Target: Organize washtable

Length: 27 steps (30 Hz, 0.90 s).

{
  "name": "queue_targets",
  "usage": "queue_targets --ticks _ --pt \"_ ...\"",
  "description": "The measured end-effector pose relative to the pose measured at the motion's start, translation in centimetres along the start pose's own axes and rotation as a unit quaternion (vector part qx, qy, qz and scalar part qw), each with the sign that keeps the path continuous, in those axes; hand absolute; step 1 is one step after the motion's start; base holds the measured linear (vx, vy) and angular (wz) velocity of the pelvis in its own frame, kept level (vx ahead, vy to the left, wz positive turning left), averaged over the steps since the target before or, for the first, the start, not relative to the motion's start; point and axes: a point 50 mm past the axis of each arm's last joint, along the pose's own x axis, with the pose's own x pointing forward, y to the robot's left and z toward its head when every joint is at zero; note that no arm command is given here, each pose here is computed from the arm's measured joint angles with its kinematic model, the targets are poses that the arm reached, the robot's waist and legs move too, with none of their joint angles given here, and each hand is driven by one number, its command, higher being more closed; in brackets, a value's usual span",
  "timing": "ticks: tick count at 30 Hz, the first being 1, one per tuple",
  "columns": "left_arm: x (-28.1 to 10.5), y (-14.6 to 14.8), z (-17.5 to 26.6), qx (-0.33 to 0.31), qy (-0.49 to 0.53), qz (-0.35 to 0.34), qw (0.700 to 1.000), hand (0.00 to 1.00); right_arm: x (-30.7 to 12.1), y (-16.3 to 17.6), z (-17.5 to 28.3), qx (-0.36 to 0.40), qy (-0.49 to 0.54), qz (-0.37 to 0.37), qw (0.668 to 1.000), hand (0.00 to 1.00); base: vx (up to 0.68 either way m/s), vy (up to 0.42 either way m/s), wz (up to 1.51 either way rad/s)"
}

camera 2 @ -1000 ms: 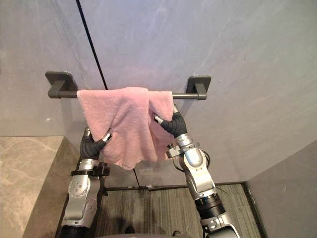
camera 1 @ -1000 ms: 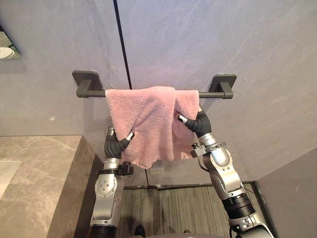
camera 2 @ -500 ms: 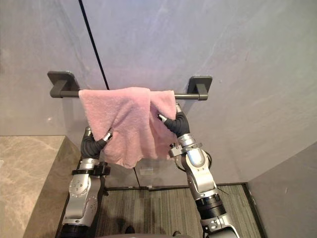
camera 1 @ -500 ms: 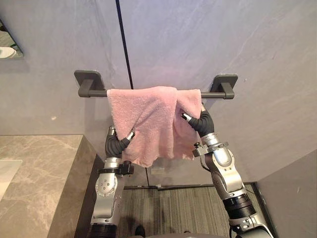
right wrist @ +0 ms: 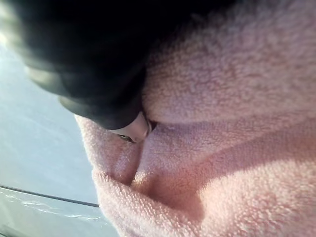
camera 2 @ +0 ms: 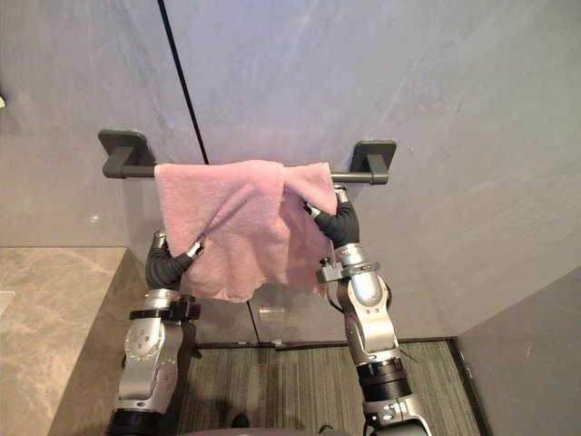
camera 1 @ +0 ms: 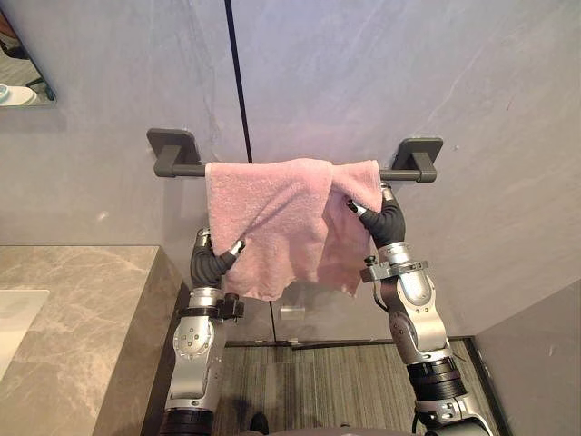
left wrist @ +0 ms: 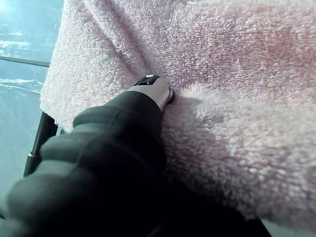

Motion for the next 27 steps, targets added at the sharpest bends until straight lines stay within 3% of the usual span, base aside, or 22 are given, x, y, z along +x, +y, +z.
queue_targets --ticks 27 --pt "0.2 1.9 0.9 -0.012 -0.022 0.048 0.999 1.00 -0.9 -1.6 -0.5 0.022 0.002 -0.057 0.998 1.00 0.00 0.000 0.02"
